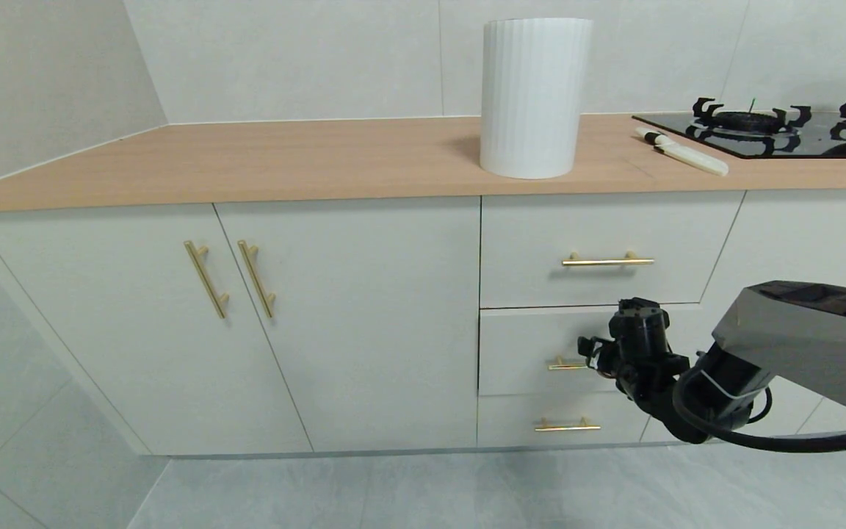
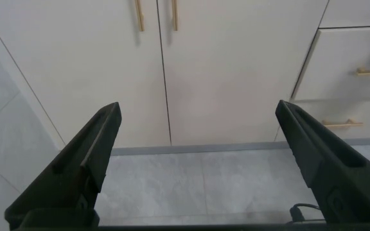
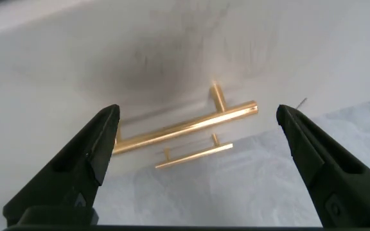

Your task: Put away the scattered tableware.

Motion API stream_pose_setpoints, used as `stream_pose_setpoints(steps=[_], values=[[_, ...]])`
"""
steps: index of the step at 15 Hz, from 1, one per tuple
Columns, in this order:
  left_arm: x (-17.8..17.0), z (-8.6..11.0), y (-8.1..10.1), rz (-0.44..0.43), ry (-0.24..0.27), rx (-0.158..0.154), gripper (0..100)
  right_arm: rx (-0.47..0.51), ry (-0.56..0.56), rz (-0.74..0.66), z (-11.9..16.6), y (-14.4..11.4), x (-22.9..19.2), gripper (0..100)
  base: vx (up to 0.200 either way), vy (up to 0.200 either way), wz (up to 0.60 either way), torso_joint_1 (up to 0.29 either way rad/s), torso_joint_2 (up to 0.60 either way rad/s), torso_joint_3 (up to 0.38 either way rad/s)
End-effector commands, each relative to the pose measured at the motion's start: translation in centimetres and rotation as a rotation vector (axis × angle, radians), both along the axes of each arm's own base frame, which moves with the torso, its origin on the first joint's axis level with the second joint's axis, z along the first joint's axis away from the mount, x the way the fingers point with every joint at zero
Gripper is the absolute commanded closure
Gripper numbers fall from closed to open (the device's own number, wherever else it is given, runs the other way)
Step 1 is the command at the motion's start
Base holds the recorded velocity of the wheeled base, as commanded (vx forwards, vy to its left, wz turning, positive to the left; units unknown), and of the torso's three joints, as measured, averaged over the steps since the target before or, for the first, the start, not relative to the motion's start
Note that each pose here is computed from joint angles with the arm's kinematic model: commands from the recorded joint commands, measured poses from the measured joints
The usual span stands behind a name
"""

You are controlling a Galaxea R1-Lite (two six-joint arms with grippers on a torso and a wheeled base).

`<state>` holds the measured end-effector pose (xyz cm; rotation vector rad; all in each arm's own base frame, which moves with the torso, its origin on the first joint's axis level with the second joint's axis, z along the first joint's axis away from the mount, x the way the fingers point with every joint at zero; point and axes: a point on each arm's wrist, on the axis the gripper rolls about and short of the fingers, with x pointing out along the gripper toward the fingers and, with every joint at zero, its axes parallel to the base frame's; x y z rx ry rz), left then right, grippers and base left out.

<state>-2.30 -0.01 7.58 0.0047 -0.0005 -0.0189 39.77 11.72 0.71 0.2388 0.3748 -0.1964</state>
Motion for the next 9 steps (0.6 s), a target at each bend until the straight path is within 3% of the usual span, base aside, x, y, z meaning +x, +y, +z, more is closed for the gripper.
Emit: stream_pose_setpoints(steps=[1,9], values=[[0.0,0.0,0.0,0.001,0.0,0.0,0,0.003,-0.011,-0.011,-0.5,-0.3,0.5,0,0.0,0.0,0.0,0.0,0.0,0.0],[0.0,0.0,0.0,0.001,0.0,0.0,0,0.045,-0.083,-0.077,-0.7,-0.6,3.1,0,0.0,0.0,0.0,0.0,0.0,0.0]])
